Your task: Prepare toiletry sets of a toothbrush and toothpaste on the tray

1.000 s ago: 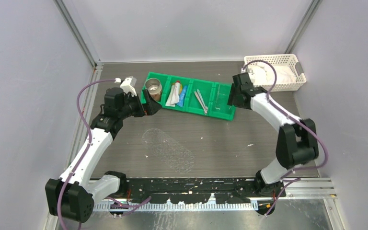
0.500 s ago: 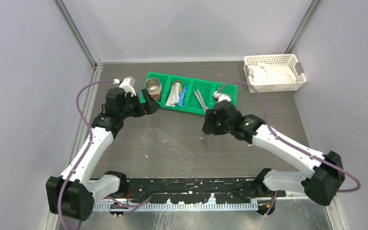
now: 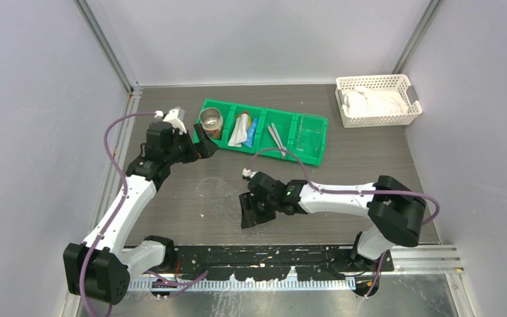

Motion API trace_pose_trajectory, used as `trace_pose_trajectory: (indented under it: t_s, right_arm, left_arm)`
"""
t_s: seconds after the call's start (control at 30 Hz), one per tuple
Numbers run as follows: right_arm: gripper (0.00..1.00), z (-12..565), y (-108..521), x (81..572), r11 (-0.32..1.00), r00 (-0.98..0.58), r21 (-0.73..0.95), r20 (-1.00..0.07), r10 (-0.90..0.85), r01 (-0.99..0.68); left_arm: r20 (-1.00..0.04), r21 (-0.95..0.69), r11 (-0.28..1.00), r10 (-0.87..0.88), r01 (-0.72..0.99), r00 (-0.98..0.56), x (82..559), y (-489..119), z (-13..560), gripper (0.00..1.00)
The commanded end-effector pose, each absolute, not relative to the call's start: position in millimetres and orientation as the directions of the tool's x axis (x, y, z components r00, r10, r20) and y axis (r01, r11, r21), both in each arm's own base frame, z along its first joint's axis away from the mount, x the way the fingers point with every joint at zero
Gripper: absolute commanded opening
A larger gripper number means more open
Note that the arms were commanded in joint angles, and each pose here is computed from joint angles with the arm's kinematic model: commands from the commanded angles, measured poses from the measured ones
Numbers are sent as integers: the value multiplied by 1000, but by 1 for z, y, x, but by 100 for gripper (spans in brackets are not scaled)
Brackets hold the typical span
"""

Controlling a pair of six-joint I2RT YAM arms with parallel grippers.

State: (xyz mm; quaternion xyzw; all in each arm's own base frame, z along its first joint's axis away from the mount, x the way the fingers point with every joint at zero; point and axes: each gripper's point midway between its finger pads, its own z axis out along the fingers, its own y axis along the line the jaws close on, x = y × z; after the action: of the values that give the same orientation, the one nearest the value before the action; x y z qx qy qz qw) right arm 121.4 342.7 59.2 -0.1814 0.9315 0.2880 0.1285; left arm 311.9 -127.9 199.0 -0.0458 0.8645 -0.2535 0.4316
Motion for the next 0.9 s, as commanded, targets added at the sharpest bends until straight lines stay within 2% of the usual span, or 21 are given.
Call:
trace_pose_trajectory:
  t_s: [0.0, 0.2, 0.4, 0.87]
  right_arm:
    - [57, 88, 393, 107, 654, -882, 598, -384, -274, -464]
    - [57, 84, 421, 82, 587, -864, 634, -371, -341, -504]
    - [57, 65, 434, 75, 593, -859, 622, -346, -377, -511]
    - [56, 14, 409, 98, 733, -861, 459, -349, -370, -502]
  left_arm:
    - [-738, -473, 870, -305, 139, -602, 316, -127, 210, 100]
    - [-736, -470, 872, -301, 137, -606, 317, -127, 207, 100]
    - [-734, -468, 873, -298, 136, -610, 316, -127, 205, 100]
    - [-735, -464, 875, -292, 140, -611, 314, -126, 203, 100]
